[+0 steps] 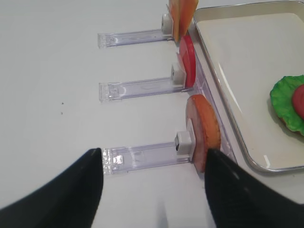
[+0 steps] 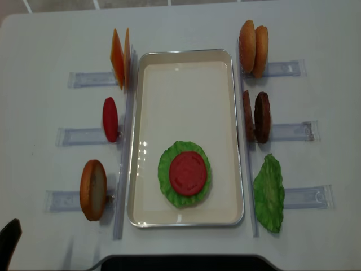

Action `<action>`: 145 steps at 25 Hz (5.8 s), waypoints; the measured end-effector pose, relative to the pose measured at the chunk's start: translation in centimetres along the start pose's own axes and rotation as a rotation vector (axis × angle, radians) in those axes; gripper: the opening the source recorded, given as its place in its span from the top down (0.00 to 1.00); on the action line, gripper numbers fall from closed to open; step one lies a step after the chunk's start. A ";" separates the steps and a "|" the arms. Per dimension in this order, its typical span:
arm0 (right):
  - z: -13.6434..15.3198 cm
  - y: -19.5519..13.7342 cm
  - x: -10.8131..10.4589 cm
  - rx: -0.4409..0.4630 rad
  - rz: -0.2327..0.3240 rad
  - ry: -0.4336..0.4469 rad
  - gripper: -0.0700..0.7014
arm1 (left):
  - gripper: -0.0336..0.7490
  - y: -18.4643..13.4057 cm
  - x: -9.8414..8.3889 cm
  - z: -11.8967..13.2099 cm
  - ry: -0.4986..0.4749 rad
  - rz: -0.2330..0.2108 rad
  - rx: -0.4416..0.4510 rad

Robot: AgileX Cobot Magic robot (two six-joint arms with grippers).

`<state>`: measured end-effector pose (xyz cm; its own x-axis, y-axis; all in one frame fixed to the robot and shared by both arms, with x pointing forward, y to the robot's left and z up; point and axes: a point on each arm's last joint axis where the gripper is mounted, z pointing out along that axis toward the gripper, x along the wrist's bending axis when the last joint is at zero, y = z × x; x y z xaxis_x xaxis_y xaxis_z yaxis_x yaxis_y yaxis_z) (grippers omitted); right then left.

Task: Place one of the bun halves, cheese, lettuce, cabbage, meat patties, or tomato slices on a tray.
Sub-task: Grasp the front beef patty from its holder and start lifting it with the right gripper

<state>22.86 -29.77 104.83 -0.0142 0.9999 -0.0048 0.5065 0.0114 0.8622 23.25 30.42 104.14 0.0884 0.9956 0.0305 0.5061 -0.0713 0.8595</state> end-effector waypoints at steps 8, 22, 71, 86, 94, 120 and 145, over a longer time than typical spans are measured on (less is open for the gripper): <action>0.0 0.0 0.0 0.000 0.000 0.000 0.40 | 0.30 0.0 0.0 0.0 0.000 0.000 0.000; 0.0 0.0 0.0 0.000 0.000 0.000 0.40 | 0.30 0.0 0.0 0.0 0.001 0.000 0.000; 0.0 0.0 0.0 0.000 0.000 0.000 0.17 | 0.30 0.0 0.0 0.0 0.001 0.000 0.000; 0.0 0.0 0.0 0.000 0.000 0.000 0.18 | 0.30 0.0 0.0 0.0 0.001 0.000 0.000; 0.0 0.0 0.0 0.000 0.000 0.000 0.18 | 0.30 0.0 0.0 0.0 0.001 0.000 0.000; 0.0 0.1 0.0 -0.006 -0.001 -0.002 0.18 | 0.30 0.0 0.0 0.0 0.001 0.000 0.000; 6.0 7.0 -0.1 0.413 0.042 -0.004 0.19 | 0.30 0.0 0.0 0.0 0.001 0.000 0.000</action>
<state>31.59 -29.77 107.81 0.0167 0.9996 0.0234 0.8102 -0.0273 0.5856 23.25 30.43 104.14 0.0879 0.9956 0.0312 0.5061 -0.0716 0.8595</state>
